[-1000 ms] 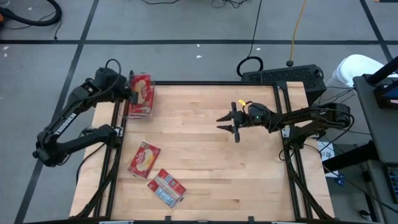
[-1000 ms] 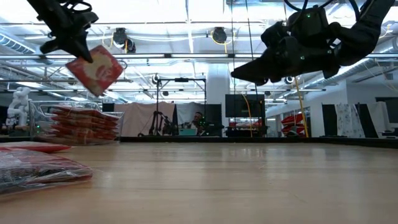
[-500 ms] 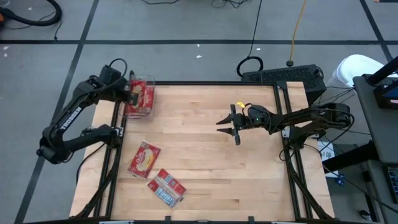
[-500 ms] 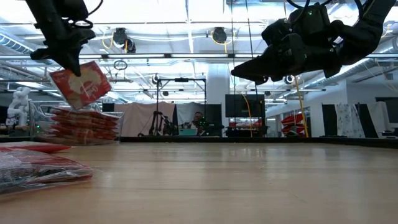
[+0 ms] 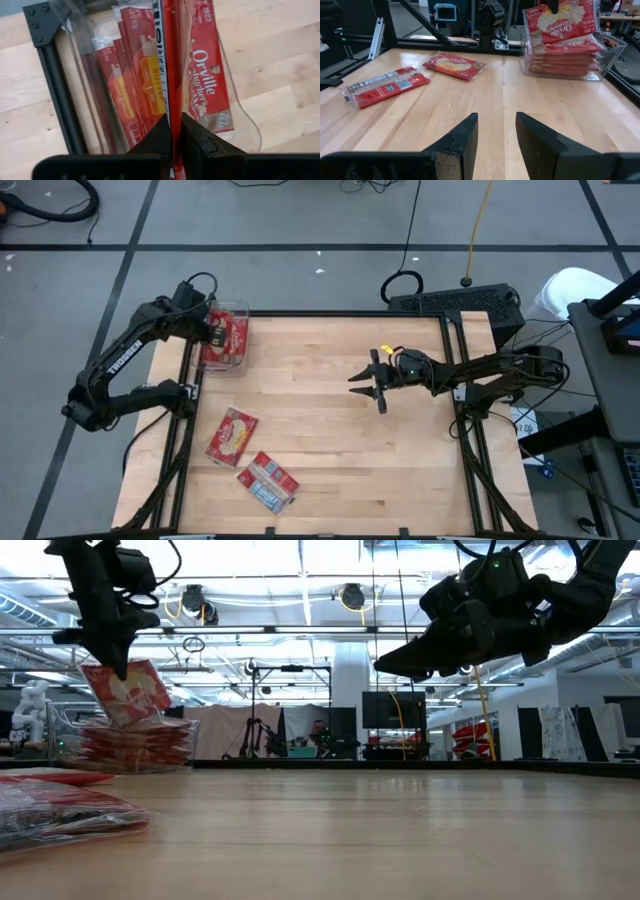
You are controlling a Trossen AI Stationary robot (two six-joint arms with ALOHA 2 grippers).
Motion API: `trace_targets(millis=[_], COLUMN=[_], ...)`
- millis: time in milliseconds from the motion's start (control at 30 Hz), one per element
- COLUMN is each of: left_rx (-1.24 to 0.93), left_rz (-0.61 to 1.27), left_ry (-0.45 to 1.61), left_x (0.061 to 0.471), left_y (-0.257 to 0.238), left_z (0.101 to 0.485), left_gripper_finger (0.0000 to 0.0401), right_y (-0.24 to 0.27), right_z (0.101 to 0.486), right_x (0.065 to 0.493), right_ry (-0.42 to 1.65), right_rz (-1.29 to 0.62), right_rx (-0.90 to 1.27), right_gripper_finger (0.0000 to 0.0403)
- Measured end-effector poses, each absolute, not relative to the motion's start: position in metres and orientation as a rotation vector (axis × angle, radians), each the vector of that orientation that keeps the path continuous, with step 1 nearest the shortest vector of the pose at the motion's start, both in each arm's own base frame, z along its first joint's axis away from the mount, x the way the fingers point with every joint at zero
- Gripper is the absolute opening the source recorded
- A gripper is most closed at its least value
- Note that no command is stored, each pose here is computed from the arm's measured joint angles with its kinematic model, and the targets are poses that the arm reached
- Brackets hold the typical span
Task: Sort popcorn bags into baskets
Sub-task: Put the red popcorn bag into the transparent bin
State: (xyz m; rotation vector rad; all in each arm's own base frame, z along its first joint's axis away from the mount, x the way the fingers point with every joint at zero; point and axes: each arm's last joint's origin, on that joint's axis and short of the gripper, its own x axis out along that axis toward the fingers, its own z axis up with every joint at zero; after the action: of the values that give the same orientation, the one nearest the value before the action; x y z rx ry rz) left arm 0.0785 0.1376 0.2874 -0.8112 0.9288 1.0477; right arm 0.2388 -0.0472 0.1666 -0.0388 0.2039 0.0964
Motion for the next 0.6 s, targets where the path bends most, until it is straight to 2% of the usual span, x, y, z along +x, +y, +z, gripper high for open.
trace_targets(millis=[200,467,600], left_rx=[-0.807,-0.782,-0.772], left_rz=[1.088,1.149,1.167], left_ry=[0.965,0.998,1.006], left_x=[0.0792,0.0778,0.0772], left_y=[0.1413,0.1427,0.1428], left_z=[0.2839,0.2824,0.2824], left_gripper_finger=[0.0033,0.0105,0.0126], right_y=[-0.0472,-0.0472,-0.0472], right_z=[0.1665,0.1666,0.1665], right_x=[0.2388,0.2388,0.2388], right_ry=[0.204,0.203,0.203], right_rz=[0.098,0.098,0.098], right_rx=[-0.053,-0.061,-0.059], right_gripper_finger=[0.0127,0.0127,0.0127])
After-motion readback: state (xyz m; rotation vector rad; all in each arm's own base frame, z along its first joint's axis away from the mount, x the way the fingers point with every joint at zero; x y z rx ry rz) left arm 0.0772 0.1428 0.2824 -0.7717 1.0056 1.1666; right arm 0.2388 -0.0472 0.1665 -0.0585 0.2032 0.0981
